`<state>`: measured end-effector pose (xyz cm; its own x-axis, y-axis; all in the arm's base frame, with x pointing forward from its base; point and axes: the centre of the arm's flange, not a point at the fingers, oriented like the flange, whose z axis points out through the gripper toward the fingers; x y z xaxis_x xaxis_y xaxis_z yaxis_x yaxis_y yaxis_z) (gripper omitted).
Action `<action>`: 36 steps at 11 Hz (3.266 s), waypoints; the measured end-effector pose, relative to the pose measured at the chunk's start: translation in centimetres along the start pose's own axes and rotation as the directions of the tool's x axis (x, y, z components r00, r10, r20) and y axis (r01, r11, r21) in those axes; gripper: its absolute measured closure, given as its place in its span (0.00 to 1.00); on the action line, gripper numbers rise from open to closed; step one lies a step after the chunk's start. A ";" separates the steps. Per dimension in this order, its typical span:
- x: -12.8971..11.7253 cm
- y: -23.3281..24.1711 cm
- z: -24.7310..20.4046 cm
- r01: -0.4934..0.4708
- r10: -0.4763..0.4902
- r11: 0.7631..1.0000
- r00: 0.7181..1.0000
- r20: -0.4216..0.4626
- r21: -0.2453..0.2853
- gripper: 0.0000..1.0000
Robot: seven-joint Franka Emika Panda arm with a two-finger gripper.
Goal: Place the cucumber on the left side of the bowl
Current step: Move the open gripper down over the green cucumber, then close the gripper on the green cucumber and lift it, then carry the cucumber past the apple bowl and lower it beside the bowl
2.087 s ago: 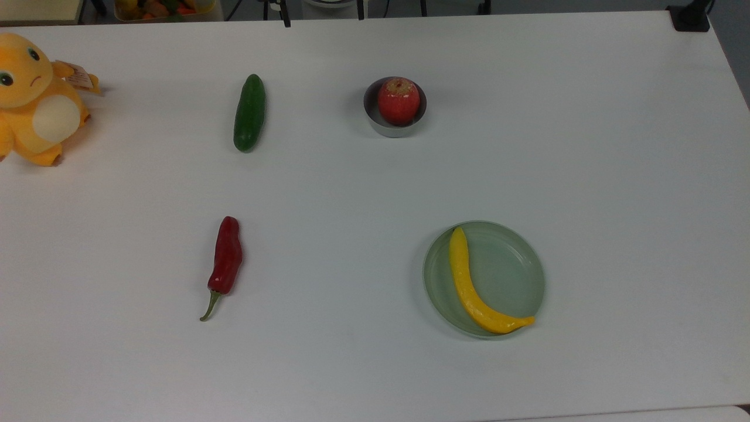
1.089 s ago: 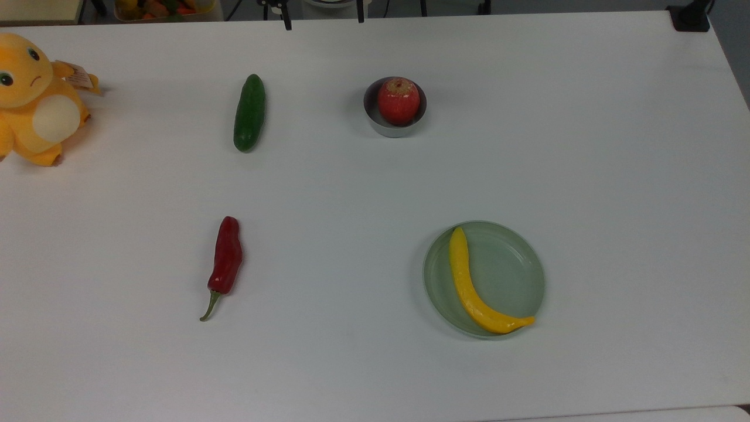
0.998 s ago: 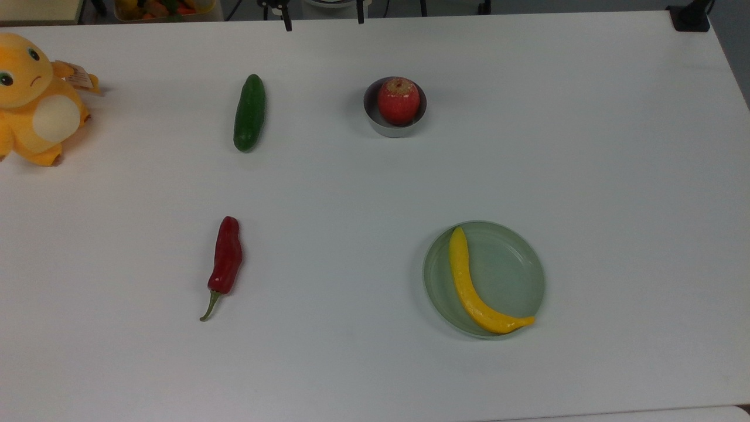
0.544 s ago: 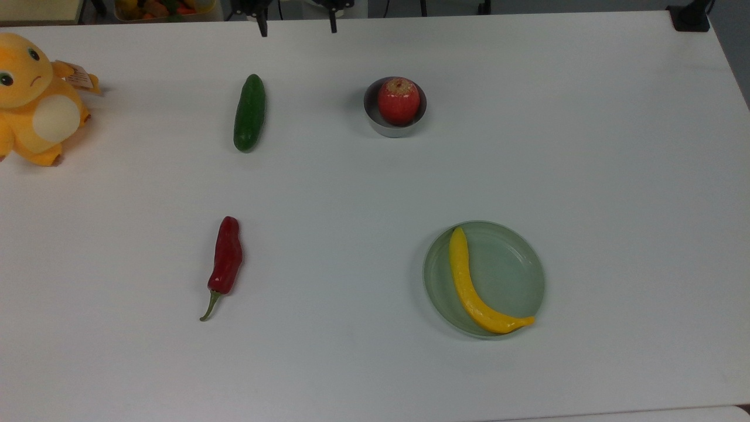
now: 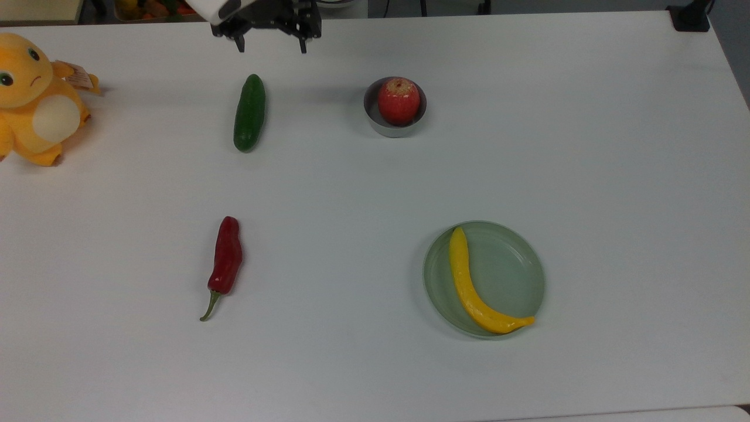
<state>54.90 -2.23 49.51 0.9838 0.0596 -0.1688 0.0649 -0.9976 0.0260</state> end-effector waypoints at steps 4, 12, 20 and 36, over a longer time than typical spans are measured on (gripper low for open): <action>1.6 1.7 8.6 -0.015 0.015 0.999 1.000 -0.010 -0.031 0.00; 3.2 6.8 16.2 -0.062 0.062 0.997 0.998 -0.019 -0.038 0.00; 3.2 6.9 18.8 -0.060 0.062 0.997 0.998 0.030 -0.037 0.16; 1.1 -15.5 -0.5 0.074 -0.074 0.997 0.997 -0.029 0.014 0.50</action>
<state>55.04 13.35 49.43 0.9807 0.1343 -0.1419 0.1357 -0.9908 -0.0002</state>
